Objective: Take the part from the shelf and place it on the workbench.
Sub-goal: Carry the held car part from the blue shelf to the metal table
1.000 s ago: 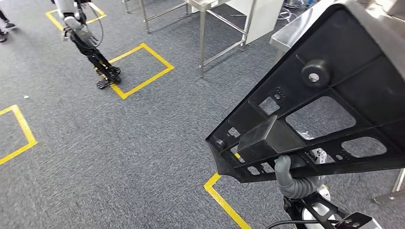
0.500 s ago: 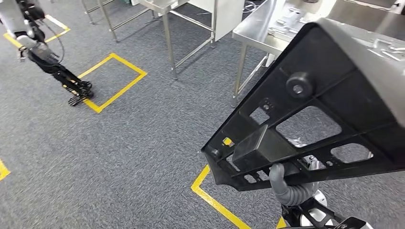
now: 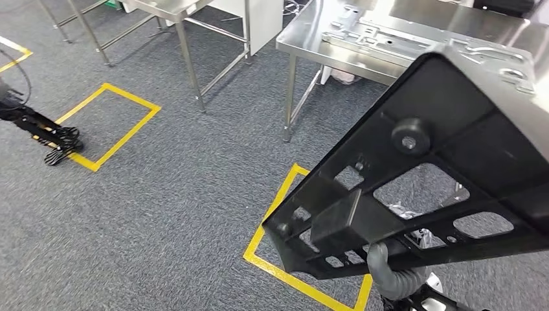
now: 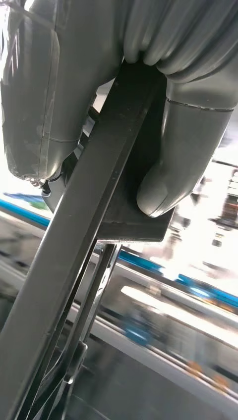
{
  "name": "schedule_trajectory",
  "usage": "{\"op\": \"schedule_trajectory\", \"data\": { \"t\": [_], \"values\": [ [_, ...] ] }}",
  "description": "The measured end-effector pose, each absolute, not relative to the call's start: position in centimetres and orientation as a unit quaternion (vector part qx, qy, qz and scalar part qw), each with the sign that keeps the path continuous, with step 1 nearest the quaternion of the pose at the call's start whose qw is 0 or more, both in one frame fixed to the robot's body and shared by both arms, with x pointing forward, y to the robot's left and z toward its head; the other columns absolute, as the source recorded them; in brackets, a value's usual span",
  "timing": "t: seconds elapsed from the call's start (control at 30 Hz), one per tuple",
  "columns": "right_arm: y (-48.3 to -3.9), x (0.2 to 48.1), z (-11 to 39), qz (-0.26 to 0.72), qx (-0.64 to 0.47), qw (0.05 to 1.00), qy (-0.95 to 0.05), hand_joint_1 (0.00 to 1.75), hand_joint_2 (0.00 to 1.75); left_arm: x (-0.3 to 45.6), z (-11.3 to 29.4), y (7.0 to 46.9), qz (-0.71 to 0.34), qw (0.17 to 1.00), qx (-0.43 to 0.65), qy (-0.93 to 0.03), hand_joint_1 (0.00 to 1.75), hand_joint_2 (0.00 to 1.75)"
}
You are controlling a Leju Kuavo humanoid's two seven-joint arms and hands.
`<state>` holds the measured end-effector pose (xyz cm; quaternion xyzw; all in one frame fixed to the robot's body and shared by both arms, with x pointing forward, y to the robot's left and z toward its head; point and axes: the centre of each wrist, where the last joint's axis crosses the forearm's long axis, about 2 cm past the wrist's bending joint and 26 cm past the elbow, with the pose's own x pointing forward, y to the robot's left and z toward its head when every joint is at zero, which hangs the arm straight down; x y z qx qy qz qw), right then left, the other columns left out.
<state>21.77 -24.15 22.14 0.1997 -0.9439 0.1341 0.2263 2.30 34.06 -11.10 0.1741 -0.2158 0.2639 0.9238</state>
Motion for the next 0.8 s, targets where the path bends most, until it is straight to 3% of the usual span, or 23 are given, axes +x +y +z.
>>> {"op": "schedule_trajectory", "data": {
  "t": [0.37, 0.8],
  "values": [
    [-24.8, 26.4, 27.9, 0.152, 0.234, 0.124, -0.952, 1.75, 1.75, 3.9, -11.0, 34.1, 0.256, 0.924, 0.144, -0.246, 0.0, 1.75],
    [-24.1, 27.3, 27.4, 0.138, 0.223, 0.139, -0.955, 1.75, 1.75, 3.7, -11.0, 34.0, 0.243, 0.931, 0.131, -0.24, 0.0, 1.75]
  ]
}}
